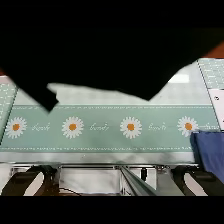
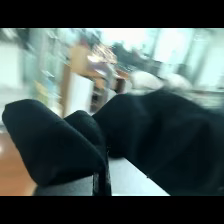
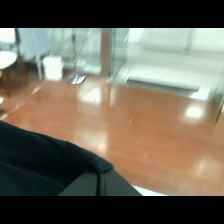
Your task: Fold the shirts.
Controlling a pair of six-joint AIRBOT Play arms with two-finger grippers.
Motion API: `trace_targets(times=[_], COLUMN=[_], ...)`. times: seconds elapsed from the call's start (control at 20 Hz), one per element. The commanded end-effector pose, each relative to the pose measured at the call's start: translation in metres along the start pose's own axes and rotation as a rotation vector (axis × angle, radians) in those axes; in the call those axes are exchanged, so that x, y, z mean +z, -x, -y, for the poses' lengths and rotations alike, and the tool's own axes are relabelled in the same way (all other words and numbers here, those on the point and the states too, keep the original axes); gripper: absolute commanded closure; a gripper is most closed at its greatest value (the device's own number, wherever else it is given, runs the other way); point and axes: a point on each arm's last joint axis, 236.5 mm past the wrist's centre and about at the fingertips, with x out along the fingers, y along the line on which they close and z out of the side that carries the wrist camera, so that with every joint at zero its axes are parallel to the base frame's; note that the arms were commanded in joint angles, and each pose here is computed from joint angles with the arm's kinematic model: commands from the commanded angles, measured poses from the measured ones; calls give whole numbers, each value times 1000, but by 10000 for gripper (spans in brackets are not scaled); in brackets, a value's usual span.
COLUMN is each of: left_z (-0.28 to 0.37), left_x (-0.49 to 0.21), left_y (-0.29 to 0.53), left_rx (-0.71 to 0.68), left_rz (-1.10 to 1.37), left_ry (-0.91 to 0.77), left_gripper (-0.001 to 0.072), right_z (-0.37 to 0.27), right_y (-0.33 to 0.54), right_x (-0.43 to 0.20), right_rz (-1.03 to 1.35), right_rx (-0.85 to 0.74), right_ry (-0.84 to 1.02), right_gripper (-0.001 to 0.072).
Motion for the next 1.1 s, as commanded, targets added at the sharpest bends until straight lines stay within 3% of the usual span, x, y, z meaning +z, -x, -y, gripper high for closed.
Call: trace_targets(times=[0.0, 0.3, 0.5, 0.75, 0.9, 1.05], left_z=[25, 22, -25, -64, -57, -77], left_x=[15, -89, -213, -362, -441, -498], left_y=[65, 81, 51, 3, -31, -72], left_rx=[72, 70, 105, 137, 126, 199], left_rz=[15, -367, -637, -732, -827, -860], left_ry=[-129, 16, 246, 562, 575, 585], left_gripper=[682, 682, 682, 682, 682, 681], right_z=[-10, -4, 24, 79, 116, 128], right_y=[53, 38, -23, -103, -162, -215], right_x=[4, -53, -135, -244, -292, -338], right_rz=[40, -154, -377, -661, -740, -796], right_rx=[-46, -47, -59, -152, -186, -100], right_ry=[44, -7, -99, -175, -268, -462], right_gripper=[695, 695, 694, 695, 695, 694])
